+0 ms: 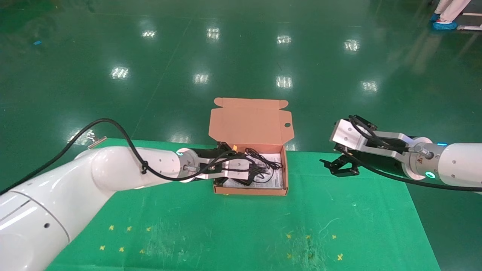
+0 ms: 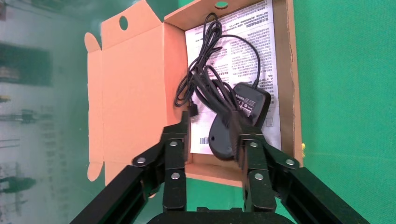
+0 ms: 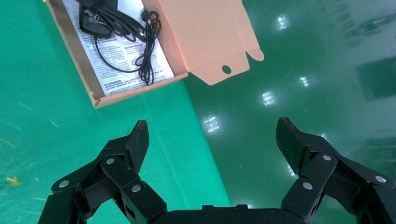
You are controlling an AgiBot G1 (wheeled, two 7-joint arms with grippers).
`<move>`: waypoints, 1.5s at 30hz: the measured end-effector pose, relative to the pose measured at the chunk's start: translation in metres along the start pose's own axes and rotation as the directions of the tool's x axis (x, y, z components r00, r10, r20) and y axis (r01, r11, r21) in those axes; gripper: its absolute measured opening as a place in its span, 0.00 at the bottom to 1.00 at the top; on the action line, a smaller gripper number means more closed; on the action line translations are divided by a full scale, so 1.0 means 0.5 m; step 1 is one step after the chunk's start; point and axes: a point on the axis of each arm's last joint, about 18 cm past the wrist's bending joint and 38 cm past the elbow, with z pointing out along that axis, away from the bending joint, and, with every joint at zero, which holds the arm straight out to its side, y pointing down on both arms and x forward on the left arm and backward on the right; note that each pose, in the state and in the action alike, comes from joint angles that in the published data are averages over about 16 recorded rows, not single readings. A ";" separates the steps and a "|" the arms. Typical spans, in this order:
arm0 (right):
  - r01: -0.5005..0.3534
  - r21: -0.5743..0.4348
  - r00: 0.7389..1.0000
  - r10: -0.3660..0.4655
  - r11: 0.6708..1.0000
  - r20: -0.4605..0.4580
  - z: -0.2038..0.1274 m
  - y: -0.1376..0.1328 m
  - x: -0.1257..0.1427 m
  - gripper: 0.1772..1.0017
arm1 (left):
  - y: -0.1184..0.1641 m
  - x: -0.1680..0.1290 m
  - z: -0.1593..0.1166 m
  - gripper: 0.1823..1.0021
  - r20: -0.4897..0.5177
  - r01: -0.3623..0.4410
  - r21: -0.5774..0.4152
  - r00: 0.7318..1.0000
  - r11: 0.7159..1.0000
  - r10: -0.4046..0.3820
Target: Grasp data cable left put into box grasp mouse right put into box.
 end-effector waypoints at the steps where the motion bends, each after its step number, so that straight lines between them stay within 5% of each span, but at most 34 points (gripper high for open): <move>1: 0.003 0.005 1.000 -0.003 1.000 -0.008 0.000 -0.005 0.006 1.00 | 0.001 -0.006 -0.002 0.23 0.008 -0.004 -0.003 1.000 1.000 0.004; 12: 0.052 0.064 0.994 -0.045 0.997 -0.104 -0.013 -0.072 0.084 1.00 | 0.019 -0.091 -0.041 0.52 0.116 -0.021 -0.034 0.993 0.999 0.025; 22: -0.022 0.110 0.999 0.027 0.994 -0.040 -0.024 -0.080 0.066 1.00 | 0.048 -0.077 -0.081 0.79 0.097 0.154 0.042 0.983 0.987 -0.157; 32: -0.157 0.159 0.985 0.142 0.975 0.101 -0.039 -0.070 0.008 1.00 | 0.065 -0.019 -0.128 0.93 0.000 0.367 0.161 0.928 0.916 -0.372; 45: -0.266 0.208 0.949 0.218 0.941 0.229 -0.063 -0.071 -0.040 1.00 | 0.074 0.018 -0.188 0.99 -0.093 0.517 0.261 0.854 0.815 -0.512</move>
